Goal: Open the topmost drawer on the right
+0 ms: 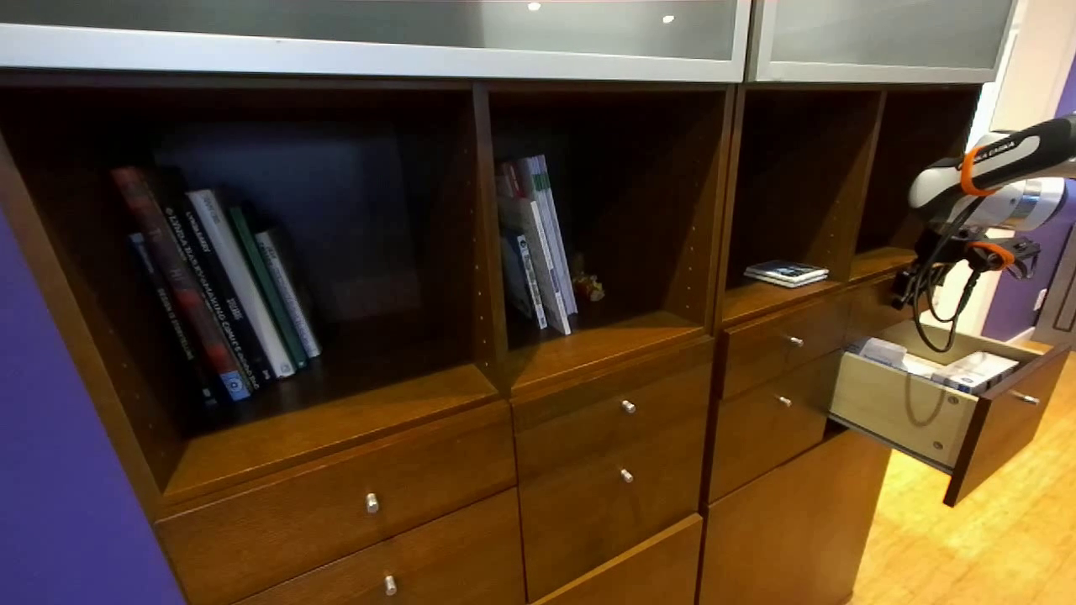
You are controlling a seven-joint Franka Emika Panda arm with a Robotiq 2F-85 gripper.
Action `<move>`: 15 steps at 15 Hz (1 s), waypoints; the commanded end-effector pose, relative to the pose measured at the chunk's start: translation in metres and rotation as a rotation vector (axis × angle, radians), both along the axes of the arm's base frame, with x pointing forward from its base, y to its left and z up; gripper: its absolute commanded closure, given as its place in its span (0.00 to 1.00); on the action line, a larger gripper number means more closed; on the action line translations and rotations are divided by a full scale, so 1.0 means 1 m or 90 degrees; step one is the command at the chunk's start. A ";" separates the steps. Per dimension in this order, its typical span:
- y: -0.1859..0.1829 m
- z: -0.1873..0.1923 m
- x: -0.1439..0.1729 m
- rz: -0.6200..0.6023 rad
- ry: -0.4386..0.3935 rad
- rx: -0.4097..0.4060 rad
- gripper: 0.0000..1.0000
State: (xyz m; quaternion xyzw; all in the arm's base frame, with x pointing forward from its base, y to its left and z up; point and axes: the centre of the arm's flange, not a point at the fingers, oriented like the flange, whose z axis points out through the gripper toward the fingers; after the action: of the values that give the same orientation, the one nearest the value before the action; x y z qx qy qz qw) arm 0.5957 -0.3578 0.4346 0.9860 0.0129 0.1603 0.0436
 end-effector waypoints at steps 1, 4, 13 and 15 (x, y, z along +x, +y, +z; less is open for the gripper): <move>-0.007 0.005 0.008 0.029 0.000 0.020 0.88; -0.008 0.007 0.007 0.043 -0.001 0.016 1.00; -0.019 -0.002 -0.051 0.047 0.060 -0.014 0.96; -0.024 -0.002 -0.073 0.039 0.068 -0.008 0.96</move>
State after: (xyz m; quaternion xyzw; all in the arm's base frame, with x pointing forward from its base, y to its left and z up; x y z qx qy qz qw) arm 0.5757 -0.3670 0.4401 0.9889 0.0515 0.1343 0.0378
